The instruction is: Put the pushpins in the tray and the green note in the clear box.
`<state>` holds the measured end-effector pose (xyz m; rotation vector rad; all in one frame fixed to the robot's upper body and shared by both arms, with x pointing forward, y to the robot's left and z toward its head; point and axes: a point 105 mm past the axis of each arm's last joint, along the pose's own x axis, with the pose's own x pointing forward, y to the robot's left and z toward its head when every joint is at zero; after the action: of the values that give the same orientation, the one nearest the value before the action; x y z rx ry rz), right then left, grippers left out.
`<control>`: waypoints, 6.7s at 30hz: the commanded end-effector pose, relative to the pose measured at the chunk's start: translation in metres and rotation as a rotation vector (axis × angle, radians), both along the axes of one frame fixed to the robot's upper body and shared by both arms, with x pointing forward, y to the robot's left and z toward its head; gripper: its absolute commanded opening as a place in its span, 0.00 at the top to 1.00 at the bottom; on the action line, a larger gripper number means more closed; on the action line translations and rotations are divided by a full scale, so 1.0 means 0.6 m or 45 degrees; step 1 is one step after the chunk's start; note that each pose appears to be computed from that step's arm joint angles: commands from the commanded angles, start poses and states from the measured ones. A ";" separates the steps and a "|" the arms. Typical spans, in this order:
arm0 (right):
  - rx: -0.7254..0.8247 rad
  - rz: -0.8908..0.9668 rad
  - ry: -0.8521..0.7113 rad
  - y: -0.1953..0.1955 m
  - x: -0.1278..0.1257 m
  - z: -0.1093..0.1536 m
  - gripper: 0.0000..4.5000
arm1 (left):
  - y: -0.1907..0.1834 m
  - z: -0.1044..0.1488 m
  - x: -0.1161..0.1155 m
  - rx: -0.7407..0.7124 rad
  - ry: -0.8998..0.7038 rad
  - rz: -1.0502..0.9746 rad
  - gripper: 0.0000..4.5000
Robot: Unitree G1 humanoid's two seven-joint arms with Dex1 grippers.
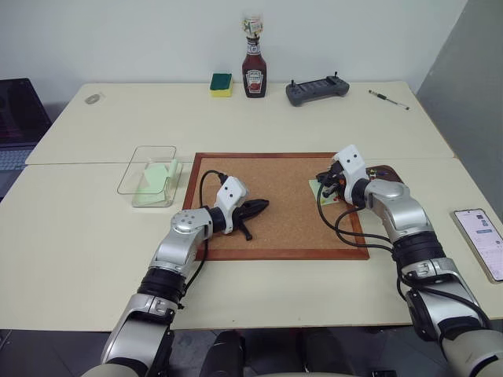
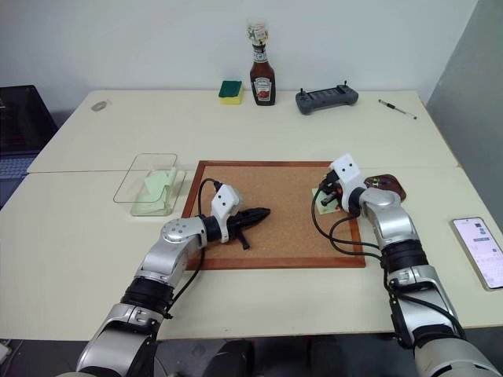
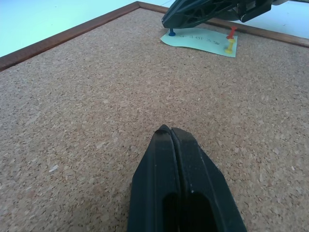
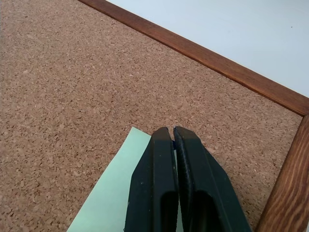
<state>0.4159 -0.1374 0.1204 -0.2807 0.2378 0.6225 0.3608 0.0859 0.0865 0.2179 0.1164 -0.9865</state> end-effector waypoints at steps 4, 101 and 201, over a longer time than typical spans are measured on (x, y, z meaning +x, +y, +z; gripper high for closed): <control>0.064 0.020 -0.172 0.005 -0.015 0.055 0.98 | 0.000 -0.048 -0.020 0.073 0.121 -0.030 1.00; -0.067 0.086 -0.009 -0.060 -0.095 -0.012 0.54 | 0.003 -0.052 -0.029 0.125 0.113 -0.047 1.00; 0.001 0.253 -0.065 -0.019 -0.101 -0.010 0.23 | 0.017 -0.077 -0.029 0.229 0.112 -0.013 1.00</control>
<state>0.3531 -0.1535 0.1069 -0.2944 0.2025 0.7906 0.3515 0.0851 0.0744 0.3193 0.1431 -1.0125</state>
